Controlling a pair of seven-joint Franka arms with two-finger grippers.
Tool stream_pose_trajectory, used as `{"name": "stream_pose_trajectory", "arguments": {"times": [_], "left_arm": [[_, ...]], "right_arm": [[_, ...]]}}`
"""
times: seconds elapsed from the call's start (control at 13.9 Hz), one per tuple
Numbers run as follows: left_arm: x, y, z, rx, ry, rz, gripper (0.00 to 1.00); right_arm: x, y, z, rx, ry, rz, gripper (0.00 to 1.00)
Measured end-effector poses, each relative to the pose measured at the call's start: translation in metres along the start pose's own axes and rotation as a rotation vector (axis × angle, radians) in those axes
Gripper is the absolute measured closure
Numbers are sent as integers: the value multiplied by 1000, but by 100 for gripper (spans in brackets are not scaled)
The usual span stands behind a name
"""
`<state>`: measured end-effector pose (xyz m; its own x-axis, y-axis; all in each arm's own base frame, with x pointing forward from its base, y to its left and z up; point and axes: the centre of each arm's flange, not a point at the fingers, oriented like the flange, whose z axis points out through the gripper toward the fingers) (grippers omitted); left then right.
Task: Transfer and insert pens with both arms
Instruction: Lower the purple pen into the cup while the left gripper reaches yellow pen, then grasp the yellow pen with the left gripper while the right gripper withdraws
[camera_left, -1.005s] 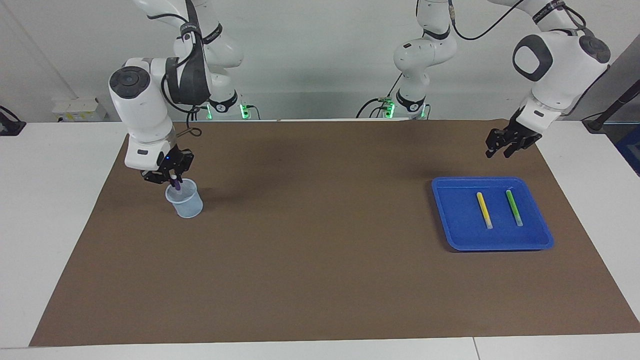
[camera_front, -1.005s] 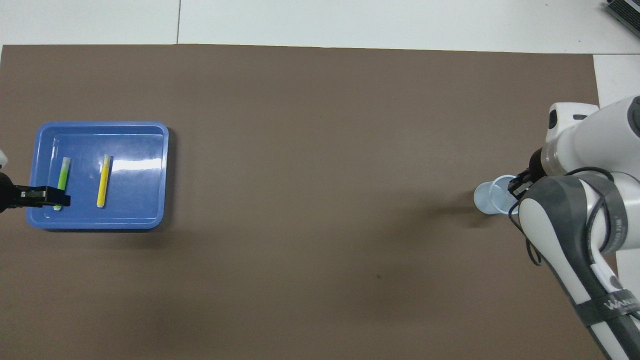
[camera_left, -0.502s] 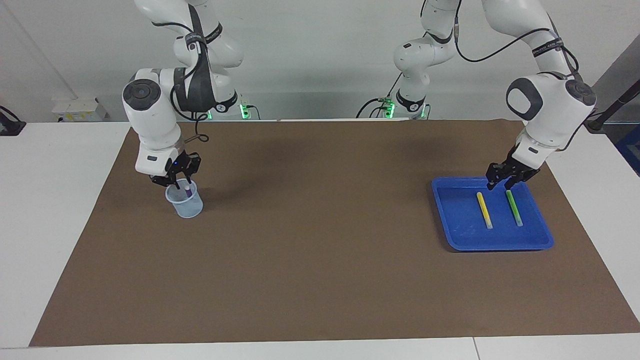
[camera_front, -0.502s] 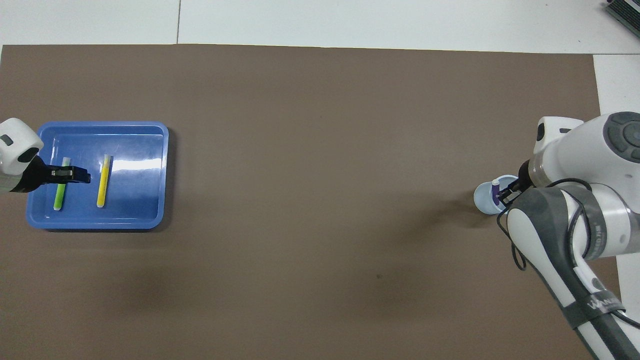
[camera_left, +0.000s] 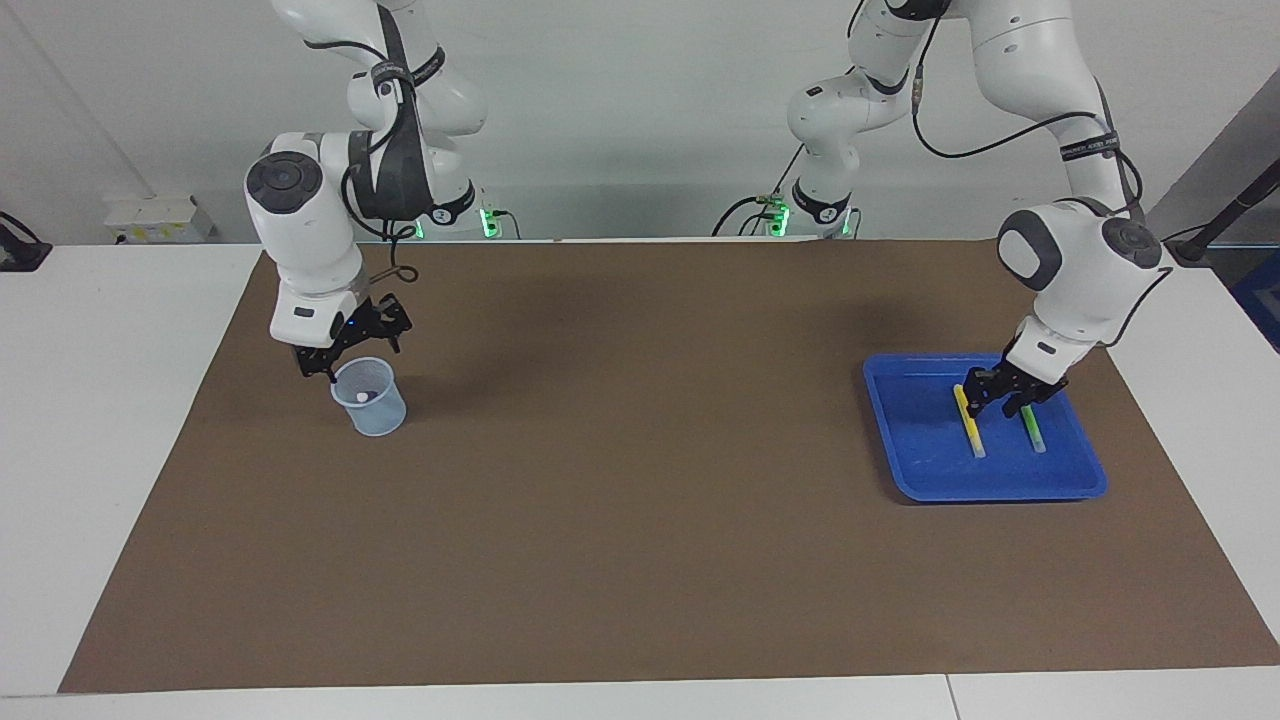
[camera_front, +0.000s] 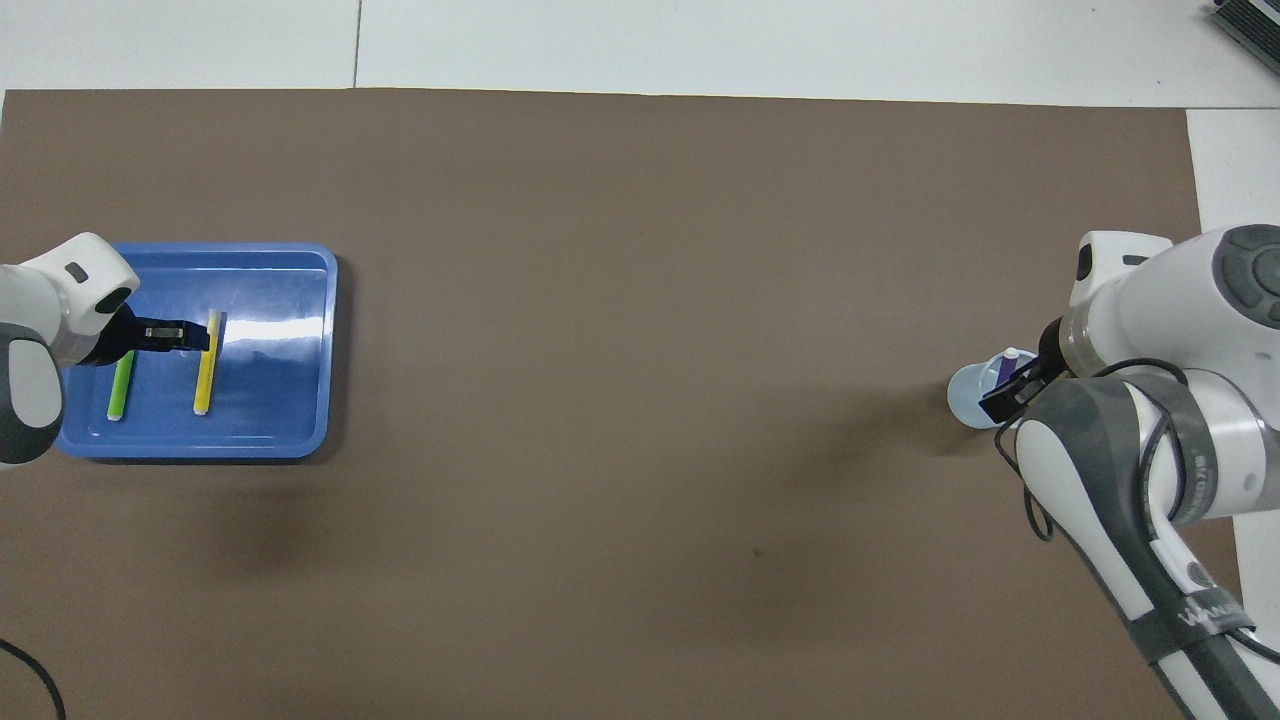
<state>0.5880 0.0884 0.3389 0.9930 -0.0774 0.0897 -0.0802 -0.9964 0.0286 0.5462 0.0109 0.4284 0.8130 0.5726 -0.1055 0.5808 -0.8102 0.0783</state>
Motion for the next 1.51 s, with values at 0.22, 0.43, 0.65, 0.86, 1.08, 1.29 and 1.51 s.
{"name": "stream_pose_trajectory", "arguments": {"times": [0.22, 0.43, 0.65, 0.86, 1.08, 1.29, 1.51], "left_arm": [[6, 2, 18, -5, 3, 5, 40], [7, 3, 30, -8, 1, 8, 41], [7, 3, 42, -12, -3, 9, 40], [8, 3, 41, -10, 1, 11, 57], [8, 1, 39, -7, 3, 11, 83], [9, 2, 38, -11, -11, 11, 83], [8, 2, 37, -19, -43, 4, 83]], "right_arm": [[1, 0, -3, -8, 13, 0, 0], [2, 0, -4, -9, 15, -2, 0], [6, -3, -10, -19, 29, 5, 0], [15, -17, -16, -25, 42, -12, 0], [18, -21, -17, 53, 82, 71, 0], [19, -24, -17, 108, 105, 165, 0], [25, -30, -23, 190, 138, 303, 0]]}}
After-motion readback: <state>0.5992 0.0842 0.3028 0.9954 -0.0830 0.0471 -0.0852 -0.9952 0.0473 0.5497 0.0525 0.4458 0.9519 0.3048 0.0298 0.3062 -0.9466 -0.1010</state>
